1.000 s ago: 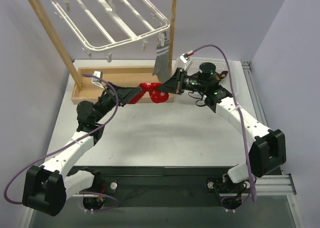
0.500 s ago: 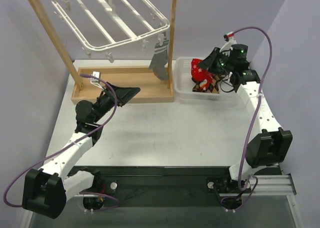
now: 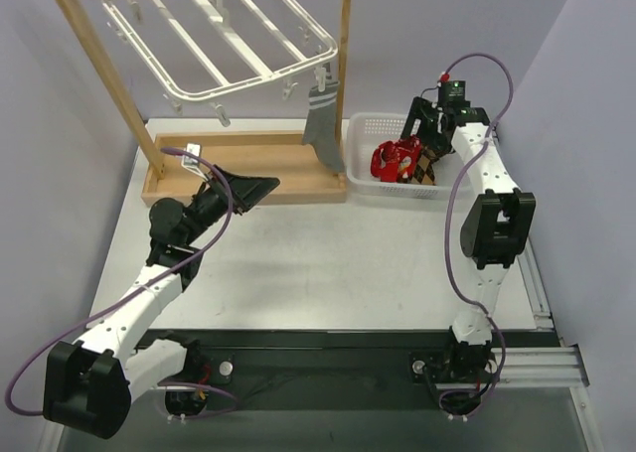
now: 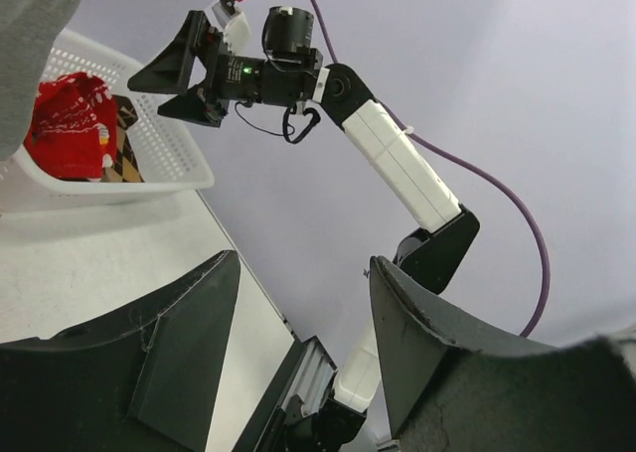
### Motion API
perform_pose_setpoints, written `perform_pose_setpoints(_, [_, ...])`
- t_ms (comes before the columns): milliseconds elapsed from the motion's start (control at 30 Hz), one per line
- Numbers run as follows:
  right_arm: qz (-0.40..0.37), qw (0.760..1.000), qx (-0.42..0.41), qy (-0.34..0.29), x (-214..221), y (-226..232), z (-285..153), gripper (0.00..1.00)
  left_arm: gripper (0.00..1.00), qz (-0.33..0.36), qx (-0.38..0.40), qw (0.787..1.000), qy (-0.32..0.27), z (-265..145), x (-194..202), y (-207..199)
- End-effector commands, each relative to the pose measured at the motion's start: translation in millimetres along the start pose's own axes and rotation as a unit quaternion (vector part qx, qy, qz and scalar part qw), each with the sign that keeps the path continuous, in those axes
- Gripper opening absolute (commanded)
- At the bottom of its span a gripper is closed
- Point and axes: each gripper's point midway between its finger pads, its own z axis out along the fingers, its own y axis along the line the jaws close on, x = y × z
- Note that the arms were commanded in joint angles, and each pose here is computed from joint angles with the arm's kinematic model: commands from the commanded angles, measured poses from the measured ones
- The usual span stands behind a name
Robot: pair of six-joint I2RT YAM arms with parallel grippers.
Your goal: Remove the socks clipped to the hanger
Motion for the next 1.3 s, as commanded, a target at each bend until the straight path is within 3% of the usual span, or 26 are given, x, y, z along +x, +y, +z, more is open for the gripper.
perform_pose_setpoints(0, [-0.033,0.999,-0.039,0.018,4.1,21.1,-26.6,0.83,0.65,0.042,0.010,0.999,0.005,2.7,-6.3,-13.1])
perform_pose_setpoints(100, [-0.071,0.993,-0.099,0.000,2.2,58.7,-43.9,0.92,0.65,0.055,0.009,0.998,0.012,3.9,-4.1,-9.1])
perform_pose_setpoints(267, [-0.107,0.975,-0.196,-0.008,9.9,113.6,-70.6,0.98,0.68,0.119,-0.027,0.992,0.009,18.1,1.9,13.6])
perform_pose_setpoints(400, [-0.094,0.966,-0.241,-0.005,16.9,133.9,-86.5,0.97,0.70,0.220,-0.076,0.972,-0.022,40.2,-4.6,56.2])
perform_pose_setpoints(567, [-0.086,0.960,-0.266,-0.007,34.2,136.7,-111.0,0.97,0.73,0.315,-0.068,0.943,-0.084,52.6,-25.9,80.8])
perform_pose_setpoints(667, [-0.086,0.959,-0.271,-0.022,36.3,133.3,-129.6,0.97,0.74,0.364,-0.063,0.925,-0.088,66.2,-30.8,98.8])
perform_pose_setpoints(833, [-0.076,0.956,-0.282,-0.023,49.8,127.0,-147.0,0.97,0.74,0.383,-0.032,0.920,-0.075,107.6,-29.1,123.3])
perform_pose_setpoints(900, [-0.079,0.951,-0.297,-0.031,49.7,131.3,-159.2,0.97,0.66,0.381,-0.006,0.922,-0.066,118.0,-22.4,131.1])
perform_pose_setpoints(1200, [-0.073,0.948,-0.307,-0.043,60.2,126.3,-188.0,0.96,0.58,0.355,0.043,0.932,-0.061,156.4,-15.3,155.1])
perform_pose_setpoints(1267, [-0.070,0.948,-0.309,-0.041,64.6,124.9,-189.4,0.96,0.51,0.347,0.047,0.935,-0.064,164.7,-14.6,161.6])
